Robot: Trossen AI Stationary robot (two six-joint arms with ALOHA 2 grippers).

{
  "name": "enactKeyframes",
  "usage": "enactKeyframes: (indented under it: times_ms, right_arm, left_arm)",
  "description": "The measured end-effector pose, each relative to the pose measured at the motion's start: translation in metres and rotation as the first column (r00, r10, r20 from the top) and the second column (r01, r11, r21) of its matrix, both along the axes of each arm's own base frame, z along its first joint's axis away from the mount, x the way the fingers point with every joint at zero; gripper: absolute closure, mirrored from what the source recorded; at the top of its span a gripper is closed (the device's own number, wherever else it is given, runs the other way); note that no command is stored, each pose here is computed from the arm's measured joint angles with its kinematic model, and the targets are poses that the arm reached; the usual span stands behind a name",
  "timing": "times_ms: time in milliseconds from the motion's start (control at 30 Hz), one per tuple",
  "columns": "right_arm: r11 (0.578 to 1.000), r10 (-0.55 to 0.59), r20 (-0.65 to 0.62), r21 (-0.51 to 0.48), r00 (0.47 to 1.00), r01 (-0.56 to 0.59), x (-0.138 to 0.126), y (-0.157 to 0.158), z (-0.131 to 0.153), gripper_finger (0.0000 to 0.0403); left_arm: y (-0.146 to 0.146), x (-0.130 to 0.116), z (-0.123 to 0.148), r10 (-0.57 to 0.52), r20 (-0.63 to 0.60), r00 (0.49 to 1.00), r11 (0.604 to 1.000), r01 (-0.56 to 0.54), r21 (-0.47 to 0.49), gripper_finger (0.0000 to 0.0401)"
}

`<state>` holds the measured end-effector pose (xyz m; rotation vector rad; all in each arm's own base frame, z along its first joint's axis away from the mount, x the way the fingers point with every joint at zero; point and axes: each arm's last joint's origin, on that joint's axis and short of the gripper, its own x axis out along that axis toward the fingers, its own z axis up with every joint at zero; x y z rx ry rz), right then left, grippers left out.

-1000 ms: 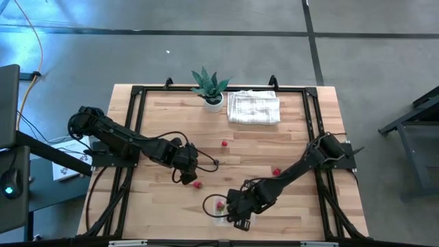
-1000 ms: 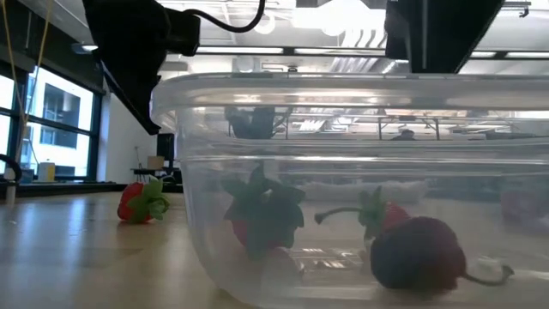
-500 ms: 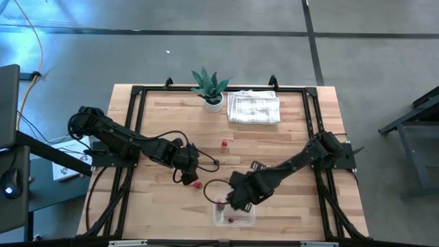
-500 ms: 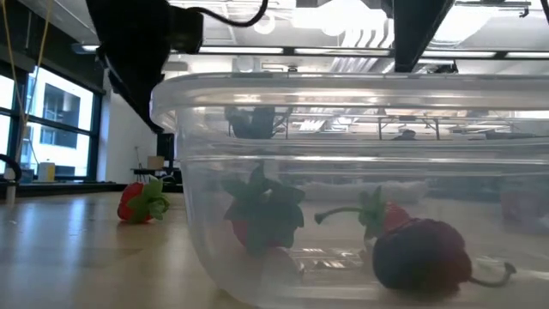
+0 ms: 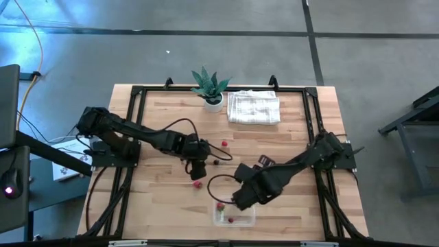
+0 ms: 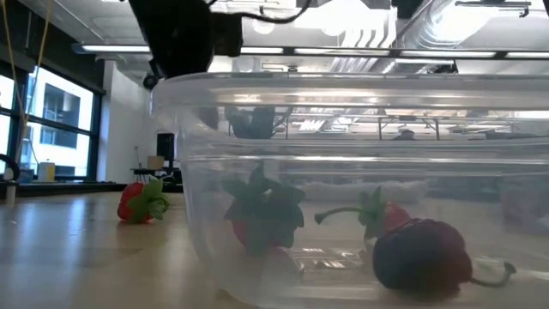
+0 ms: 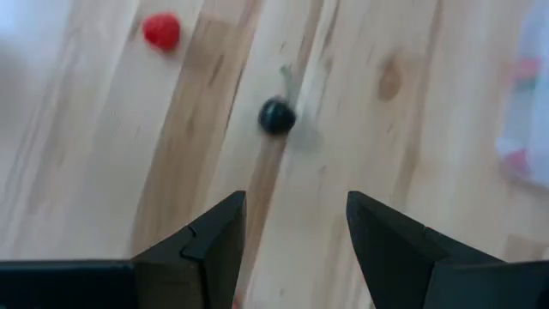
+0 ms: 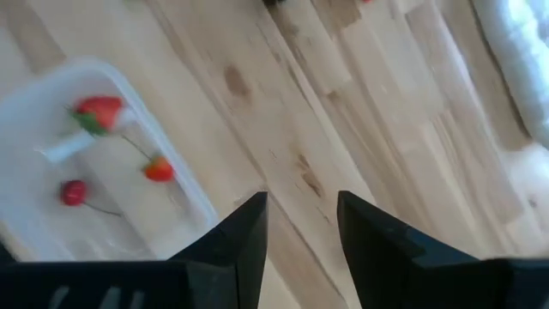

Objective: Pick and placing Produce into tupperware
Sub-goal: Put the peach into the transparent bin

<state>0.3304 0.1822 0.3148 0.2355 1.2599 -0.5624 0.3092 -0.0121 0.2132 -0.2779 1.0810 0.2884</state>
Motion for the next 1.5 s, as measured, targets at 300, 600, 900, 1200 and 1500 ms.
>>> enactKeyframes:
  times_ms: [300, 600, 900, 1200, 1500]
  right_arm:
    - [0.994, -0.100, 0.297, -0.022, 0.950, 0.111, -0.045, -0.011, 0.062, 0.0269]
    - [0.990, -0.133, 0.466, 0.015, 0.875, 0.143, -0.083, -0.035, 0.107, 0.0269]
    - [0.993, -0.107, 0.464, -0.002, 0.879, 0.121, -0.085, -0.039, 0.111, 0.0269]
    - [0.993, -0.105, 0.464, -0.002, 0.880, 0.120, -0.085, -0.039, 0.111, 0.0269]
    - [0.993, -0.105, 0.464, -0.003, 0.880, 0.120, -0.085, -0.039, 0.110, 0.0269]
  left_arm:
    - [0.037, -0.027, 0.007, 0.126, -0.174, 0.977, 0.990, -0.112, 0.089, 0.0210]
    - [0.030, -0.043, -0.012, 0.083, -0.275, 0.958, 0.997, -0.082, 0.013, 0.0210]
    - [0.016, -0.051, -0.032, 0.146, -0.291, 0.945, 0.986, -0.164, -0.040, 0.0210]
    - [0.014, -0.045, -0.049, 0.227, -0.297, 0.928, 0.965, -0.255, -0.057, 0.0210]
    - [0.013, -0.040, -0.063, 0.206, -0.338, 0.919, 0.965, -0.247, -0.085, 0.0210]
